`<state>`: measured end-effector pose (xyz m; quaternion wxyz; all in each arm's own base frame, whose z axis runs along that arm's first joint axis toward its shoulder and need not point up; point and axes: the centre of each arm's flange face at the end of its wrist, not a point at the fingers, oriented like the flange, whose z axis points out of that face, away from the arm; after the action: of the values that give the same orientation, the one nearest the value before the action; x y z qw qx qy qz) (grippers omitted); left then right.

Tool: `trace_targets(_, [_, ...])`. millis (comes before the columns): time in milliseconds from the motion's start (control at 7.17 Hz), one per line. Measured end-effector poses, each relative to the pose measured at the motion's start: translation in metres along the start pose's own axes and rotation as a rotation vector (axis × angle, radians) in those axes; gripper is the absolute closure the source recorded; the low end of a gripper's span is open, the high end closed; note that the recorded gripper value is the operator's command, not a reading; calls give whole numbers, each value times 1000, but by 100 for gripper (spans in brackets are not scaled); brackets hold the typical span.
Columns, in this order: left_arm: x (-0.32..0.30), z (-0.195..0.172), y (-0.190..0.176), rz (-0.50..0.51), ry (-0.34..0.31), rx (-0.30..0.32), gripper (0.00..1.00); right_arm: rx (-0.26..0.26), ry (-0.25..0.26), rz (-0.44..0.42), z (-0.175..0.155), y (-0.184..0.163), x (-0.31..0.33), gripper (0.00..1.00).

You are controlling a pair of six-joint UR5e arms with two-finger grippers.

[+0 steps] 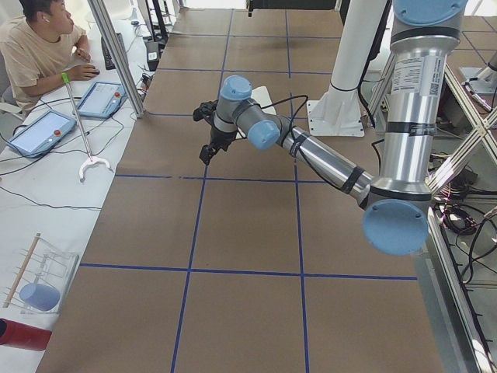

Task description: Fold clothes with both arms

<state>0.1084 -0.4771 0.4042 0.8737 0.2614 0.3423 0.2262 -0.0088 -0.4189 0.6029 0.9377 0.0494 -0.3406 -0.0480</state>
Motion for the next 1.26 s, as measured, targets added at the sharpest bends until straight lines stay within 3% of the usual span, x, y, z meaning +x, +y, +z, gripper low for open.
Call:
trace_targets(279, [-77,-5,68,-95,-27,-65,0,-88,-1,98,28,62,53,0])
trace_targets(558, [-132,1,125,-240,12,-122,0,-78,-82,137,19,92,82,0])
trace_targets(976, [-165,4,164,-361,46,-243,0,-90,-106,143,-7,65,95,0])
trace_targets(1255, [-185,-13,192,-453,39,-276,0,-93,-63,147,-32,34,103,0])
